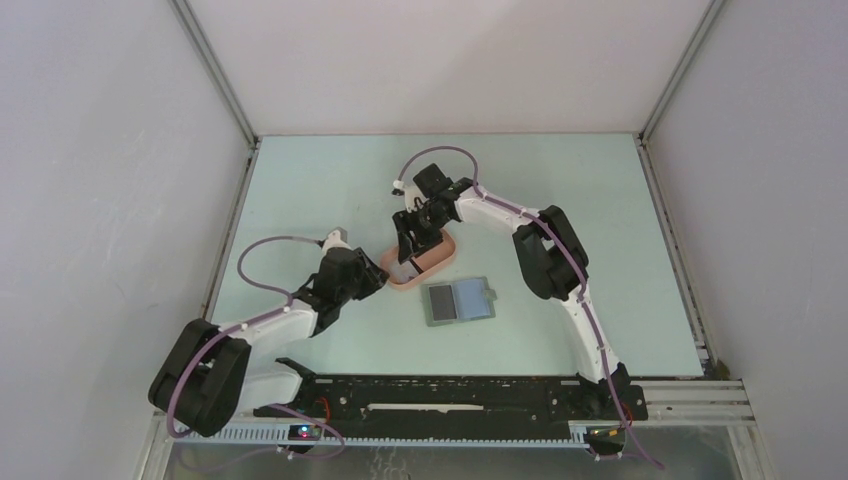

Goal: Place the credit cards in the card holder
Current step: Move the storage box to the center of the board.

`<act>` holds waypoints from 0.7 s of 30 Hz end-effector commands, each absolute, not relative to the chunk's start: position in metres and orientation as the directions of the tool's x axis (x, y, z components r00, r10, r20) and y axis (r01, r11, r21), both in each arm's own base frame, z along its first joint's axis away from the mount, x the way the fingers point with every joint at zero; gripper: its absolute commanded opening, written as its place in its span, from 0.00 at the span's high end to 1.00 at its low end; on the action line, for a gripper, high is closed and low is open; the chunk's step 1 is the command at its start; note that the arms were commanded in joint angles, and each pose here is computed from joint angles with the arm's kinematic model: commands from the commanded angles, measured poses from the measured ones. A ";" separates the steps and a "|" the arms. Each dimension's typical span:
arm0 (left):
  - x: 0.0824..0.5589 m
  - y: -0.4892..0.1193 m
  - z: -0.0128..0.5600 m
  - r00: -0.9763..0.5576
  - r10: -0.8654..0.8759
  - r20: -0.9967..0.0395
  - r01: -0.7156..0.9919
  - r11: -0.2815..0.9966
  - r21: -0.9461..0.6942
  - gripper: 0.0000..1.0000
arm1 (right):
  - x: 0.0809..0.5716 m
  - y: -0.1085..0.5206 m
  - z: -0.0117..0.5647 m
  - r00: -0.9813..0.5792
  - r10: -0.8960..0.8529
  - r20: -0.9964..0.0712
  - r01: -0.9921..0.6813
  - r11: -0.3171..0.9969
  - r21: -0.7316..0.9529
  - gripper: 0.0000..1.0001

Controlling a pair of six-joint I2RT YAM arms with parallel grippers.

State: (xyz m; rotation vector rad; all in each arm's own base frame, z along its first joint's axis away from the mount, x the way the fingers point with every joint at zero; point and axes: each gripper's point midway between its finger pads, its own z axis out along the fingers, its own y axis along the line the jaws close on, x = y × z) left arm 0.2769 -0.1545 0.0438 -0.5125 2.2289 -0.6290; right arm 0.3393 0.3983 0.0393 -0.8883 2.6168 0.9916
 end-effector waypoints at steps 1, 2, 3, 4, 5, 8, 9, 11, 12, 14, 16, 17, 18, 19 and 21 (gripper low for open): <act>0.297 -0.166 0.071 -0.605 -0.549 -0.577 -0.119 0.779 -0.616 0.61 | 0.349 0.409 0.047 -0.789 -0.444 -0.424 -0.614 0.595 0.520 0.36; 0.296 -0.166 0.070 -0.608 -0.547 -0.576 -0.118 0.779 -0.615 0.63 | 0.348 0.409 0.047 -0.788 -0.444 -0.425 -0.615 0.595 0.518 0.36; 0.297 -0.167 0.069 -0.609 -0.546 -0.575 -0.118 0.780 -0.615 0.64 | 0.348 0.409 0.047 -0.788 -0.444 -0.427 -0.615 0.595 0.517 0.36; 0.296 -0.168 0.068 -0.613 -0.545 -0.572 -0.116 0.779 -0.617 0.65 | 0.348 0.409 0.046 -0.789 -0.444 -0.425 -0.614 0.596 0.517 0.36; 0.297 -0.169 0.068 -0.615 -0.545 -0.571 -0.115 0.777 -0.618 0.68 | 0.347 0.409 0.046 -0.789 -0.444 -0.425 -0.614 0.597 0.516 0.36; 0.297 -0.171 0.067 -0.619 -0.544 -0.567 -0.117 0.777 -0.619 0.73 | 0.344 0.410 0.043 -0.795 -0.444 -0.413 -0.607 0.595 0.527 0.36; 0.298 -0.171 0.067 -0.619 -0.544 -0.566 -0.118 0.777 -0.618 0.74 | 0.342 0.411 0.042 -0.795 -0.446 -0.410 -0.606 0.592 0.531 0.36; 0.298 -0.171 0.067 -0.617 -0.546 -0.567 -0.121 0.778 -0.617 0.78 | 0.340 0.412 0.043 -0.797 -0.447 -0.407 -0.604 0.589 0.537 0.36; 0.298 -0.170 0.067 -0.616 -0.547 -0.567 -0.123 0.778 -0.617 0.80 | 0.339 0.412 0.042 -0.797 -0.448 -0.405 -0.604 0.588 0.538 0.36; 0.298 -0.169 0.067 -0.609 -0.552 -0.570 -0.129 0.778 -0.616 0.83 | 0.338 0.413 0.045 -0.797 -0.447 -0.407 -0.605 0.585 0.541 0.36; 0.298 -0.167 0.066 -0.603 -0.556 -0.573 -0.134 0.778 -0.614 0.87 | 0.338 0.413 0.047 -0.796 -0.445 -0.410 -0.605 0.584 0.542 0.36; 0.298 -0.167 0.067 -0.600 -0.557 -0.574 -0.133 0.777 -0.615 0.90 | 0.338 0.413 0.048 -0.795 -0.444 -0.413 -0.606 0.581 0.543 0.36; 0.299 -0.167 0.068 -0.597 -0.559 -0.575 -0.132 0.776 -0.617 0.91 | 0.337 0.413 0.050 -0.794 -0.444 -0.416 -0.608 0.579 0.543 0.36; 0.299 -0.167 0.068 -0.595 -0.561 -0.576 -0.130 0.775 -0.619 0.92 | 0.337 0.413 0.051 -0.794 -0.443 -0.417 -0.608 0.578 0.544 0.36; 0.299 -0.168 0.070 -0.589 -0.563 -0.579 -0.126 0.773 -0.622 0.95 | 0.337 0.413 0.054 -0.793 -0.440 -0.422 -0.609 0.574 0.547 0.36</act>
